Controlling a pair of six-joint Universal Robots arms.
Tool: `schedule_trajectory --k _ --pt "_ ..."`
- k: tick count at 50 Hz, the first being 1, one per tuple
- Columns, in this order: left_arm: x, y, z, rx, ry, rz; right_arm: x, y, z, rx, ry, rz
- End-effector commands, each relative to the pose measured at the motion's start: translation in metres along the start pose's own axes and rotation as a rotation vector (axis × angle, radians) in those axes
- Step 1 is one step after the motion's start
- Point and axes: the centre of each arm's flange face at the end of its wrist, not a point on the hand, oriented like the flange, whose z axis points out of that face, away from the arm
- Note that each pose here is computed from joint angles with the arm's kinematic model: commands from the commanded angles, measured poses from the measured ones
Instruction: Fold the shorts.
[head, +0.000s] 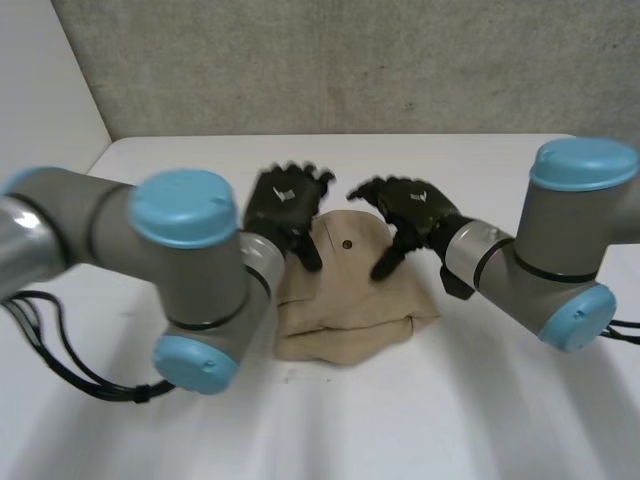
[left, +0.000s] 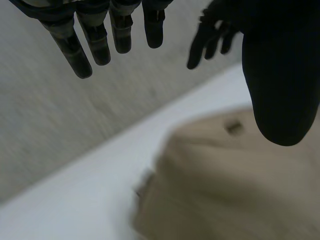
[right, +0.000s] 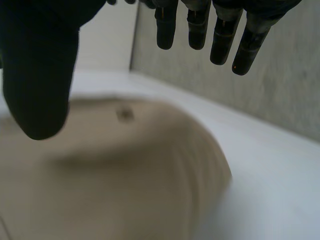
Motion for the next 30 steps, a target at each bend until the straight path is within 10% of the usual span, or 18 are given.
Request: schedule_trajectory --k 1,11,21,30 --pt "0.013 0.059 0.010 -0.256 0.010 0.045 0.020 0.054 0.019 -0.230 0.091 -0.112" --pt "0.013 0.062 -0.001 -0.343 -0.008 0.073 0.020 0.038 0.011 -0.268 0.099 -0.208" --pt "-0.003 -0.039 -0.035 -0.139 -0.027 0.030 0.013 -0.046 -0.020 -0.016 0.161 -0.201" --pt "-0.085 -0.130 -0.087 0.033 -0.227 -0.027 0.043 -0.125 -0.078 0.170 0.535 -0.197"
